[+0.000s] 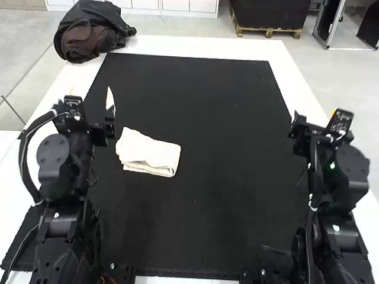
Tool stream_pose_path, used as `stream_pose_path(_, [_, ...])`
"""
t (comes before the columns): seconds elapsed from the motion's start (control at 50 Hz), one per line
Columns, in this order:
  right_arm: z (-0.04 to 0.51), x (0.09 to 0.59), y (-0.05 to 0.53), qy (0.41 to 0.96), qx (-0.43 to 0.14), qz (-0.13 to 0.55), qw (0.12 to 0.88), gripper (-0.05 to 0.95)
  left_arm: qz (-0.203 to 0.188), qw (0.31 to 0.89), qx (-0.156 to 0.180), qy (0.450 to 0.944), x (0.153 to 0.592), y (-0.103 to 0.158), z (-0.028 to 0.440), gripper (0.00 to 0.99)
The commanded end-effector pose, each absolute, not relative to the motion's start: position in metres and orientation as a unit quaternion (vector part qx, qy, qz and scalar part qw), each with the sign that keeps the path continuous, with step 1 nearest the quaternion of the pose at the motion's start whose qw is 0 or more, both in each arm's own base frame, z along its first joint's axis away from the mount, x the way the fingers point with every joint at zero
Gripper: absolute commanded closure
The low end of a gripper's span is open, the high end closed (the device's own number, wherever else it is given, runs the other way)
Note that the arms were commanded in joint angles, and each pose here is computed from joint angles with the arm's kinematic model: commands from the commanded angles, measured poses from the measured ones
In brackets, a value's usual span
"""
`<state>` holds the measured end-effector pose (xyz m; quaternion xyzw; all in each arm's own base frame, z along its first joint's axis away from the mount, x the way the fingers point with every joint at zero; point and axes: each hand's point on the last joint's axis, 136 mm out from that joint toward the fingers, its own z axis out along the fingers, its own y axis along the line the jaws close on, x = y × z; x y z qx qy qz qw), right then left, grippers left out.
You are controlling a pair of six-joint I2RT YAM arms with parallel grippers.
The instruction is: Fold the towel.
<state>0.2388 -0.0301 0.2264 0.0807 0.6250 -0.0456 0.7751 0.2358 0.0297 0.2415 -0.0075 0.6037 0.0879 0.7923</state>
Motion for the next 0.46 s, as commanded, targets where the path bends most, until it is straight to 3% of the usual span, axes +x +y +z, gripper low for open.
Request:
stream_pose_path(0.0, [0.214,0.239,-0.038,0.641,0.087,-0.073,0.759,-0.02,0.045,0.787,-0.035,0.614,0.238,0.028,0.234,0.03])
stream_pose_path(0.12, [0.164,0.243,-0.038,0.716,0.078,-0.081,0.689,-0.02,0.012,0.741,-0.067,0.668,0.244,0.029,0.198,0.031])
stream_pose_path(0.2, [0.165,0.243,-0.036,0.716,0.075,-0.077,0.69,-0.02,-0.005,0.705,-0.09,0.703,0.245,0.03,0.172,0.031])
stream_pose_path(0.44, [0.16,0.245,-0.023,0.724,0.048,-0.05,0.686,-0.02,-0.004,0.705,-0.091,0.703,0.245,0.031,0.173,0.031])
